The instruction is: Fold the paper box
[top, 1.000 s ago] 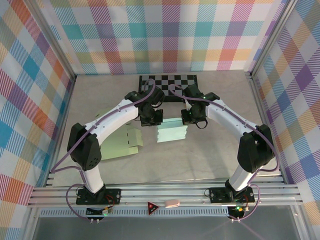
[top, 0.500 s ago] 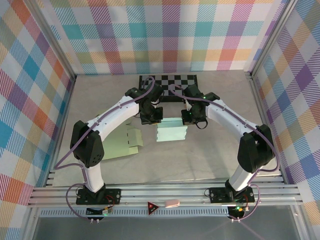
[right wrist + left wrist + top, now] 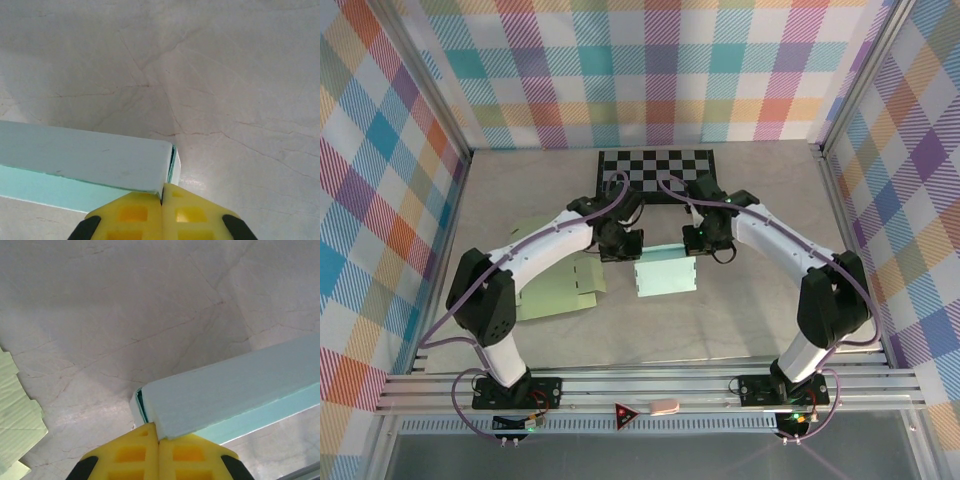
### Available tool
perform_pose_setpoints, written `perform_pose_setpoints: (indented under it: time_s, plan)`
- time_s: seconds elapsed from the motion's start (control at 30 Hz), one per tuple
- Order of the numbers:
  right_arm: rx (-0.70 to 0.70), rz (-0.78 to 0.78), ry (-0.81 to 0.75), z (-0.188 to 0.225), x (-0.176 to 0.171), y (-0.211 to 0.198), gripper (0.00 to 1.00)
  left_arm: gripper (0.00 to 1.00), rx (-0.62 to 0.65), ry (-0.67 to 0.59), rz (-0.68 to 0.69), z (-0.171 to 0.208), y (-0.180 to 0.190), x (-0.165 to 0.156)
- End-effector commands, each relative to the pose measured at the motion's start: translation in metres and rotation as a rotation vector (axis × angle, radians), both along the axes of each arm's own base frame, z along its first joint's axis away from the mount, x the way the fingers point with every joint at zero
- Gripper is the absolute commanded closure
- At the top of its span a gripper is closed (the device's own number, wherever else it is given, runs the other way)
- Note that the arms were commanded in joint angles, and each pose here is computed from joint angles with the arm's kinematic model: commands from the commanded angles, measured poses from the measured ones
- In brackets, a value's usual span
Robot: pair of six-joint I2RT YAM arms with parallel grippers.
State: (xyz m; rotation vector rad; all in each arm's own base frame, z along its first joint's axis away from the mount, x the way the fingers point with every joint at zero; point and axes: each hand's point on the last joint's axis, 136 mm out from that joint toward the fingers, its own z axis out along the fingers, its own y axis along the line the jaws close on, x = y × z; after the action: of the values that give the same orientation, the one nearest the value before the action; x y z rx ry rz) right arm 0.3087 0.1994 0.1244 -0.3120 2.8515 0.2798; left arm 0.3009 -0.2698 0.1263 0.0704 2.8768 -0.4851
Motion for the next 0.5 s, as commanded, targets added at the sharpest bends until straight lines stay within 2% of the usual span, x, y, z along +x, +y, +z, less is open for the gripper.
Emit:
perform_pose_setpoints:
  time_s: [0.0, 0.27, 0.47]
  plan:
    - [0.04, 0.002, -0.028, 0.01, -0.003, 0.004, 1.0, 1.0, -0.03, -0.087, -0.037, 0.015, -0.01, 0.001]
    - [0.084, -0.039, -0.054, 0.032, -0.006, 0.004, 0.83, 1.0, 0.026, -0.163, -0.019, 0.018, -0.006, 0.006]
    - [0.172, -0.155, -0.052, 0.052, -0.016, 0.002, 0.65, 1.0, 0.068, -0.237, -0.042, 0.02, -0.009, 0.002]
